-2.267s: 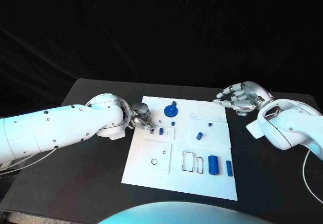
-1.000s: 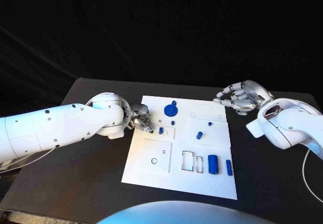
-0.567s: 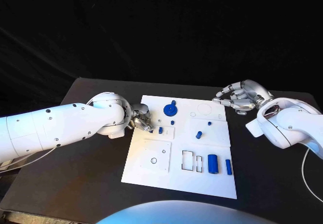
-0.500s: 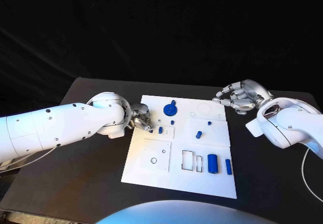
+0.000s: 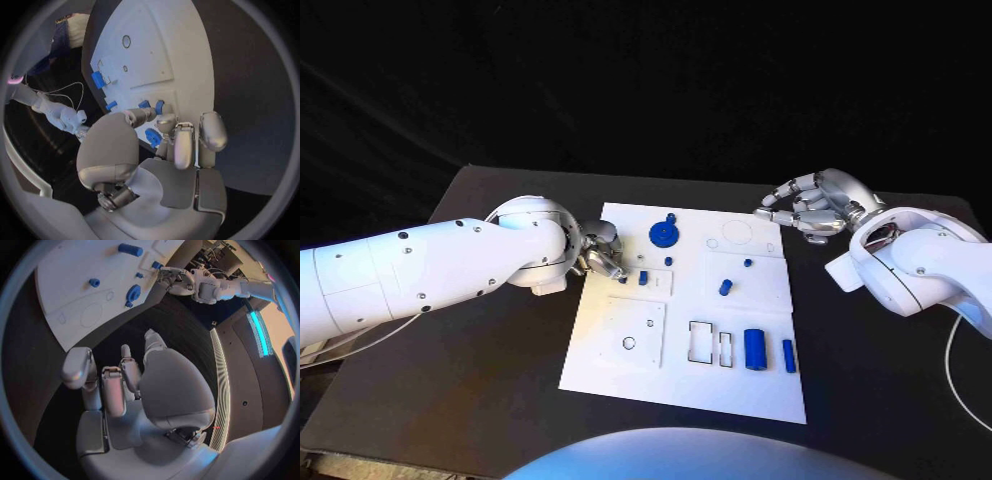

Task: Assemble the parts on the task board

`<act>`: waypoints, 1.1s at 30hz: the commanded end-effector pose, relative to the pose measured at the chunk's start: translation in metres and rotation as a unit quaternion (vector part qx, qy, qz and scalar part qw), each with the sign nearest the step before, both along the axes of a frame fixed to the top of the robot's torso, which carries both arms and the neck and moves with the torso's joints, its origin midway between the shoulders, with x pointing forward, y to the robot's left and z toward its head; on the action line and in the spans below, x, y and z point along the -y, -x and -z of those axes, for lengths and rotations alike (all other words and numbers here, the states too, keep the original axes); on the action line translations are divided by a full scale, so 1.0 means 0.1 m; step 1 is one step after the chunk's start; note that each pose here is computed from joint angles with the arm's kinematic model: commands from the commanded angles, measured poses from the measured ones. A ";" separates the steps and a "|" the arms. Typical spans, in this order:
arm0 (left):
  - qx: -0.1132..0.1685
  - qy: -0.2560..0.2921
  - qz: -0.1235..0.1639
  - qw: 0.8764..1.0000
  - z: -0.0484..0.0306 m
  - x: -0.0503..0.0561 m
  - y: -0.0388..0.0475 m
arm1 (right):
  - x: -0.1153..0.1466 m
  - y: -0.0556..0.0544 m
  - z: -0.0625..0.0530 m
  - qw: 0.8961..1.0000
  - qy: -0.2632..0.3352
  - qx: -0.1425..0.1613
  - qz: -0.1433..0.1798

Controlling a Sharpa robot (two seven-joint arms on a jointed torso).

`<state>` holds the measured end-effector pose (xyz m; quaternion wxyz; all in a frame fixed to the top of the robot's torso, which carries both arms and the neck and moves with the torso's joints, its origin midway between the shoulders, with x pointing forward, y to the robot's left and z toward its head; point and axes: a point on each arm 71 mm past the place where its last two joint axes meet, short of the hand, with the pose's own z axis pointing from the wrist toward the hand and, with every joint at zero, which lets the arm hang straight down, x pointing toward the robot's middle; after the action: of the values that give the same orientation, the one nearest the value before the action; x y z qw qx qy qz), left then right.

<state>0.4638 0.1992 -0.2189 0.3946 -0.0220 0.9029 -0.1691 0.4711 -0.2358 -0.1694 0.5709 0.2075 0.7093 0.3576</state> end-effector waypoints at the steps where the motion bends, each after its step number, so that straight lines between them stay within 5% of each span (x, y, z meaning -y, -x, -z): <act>1: -0.018 0.002 0.011 1.000 0.037 0.04 0.030 | -0.01 0.01 0.00 1.000 0.000 0.002 -0.005; 33: -0.015 0.000 0.000 1.000 0.050 0.01 -0.018 | 0.00 0.00 0.00 1.000 0.000 0.002 -0.003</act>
<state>0.4667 0.1998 -0.2227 0.3900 -0.0276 0.9052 -0.1666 0.4712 -0.2368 -0.1695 0.5710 0.2088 0.7091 0.3570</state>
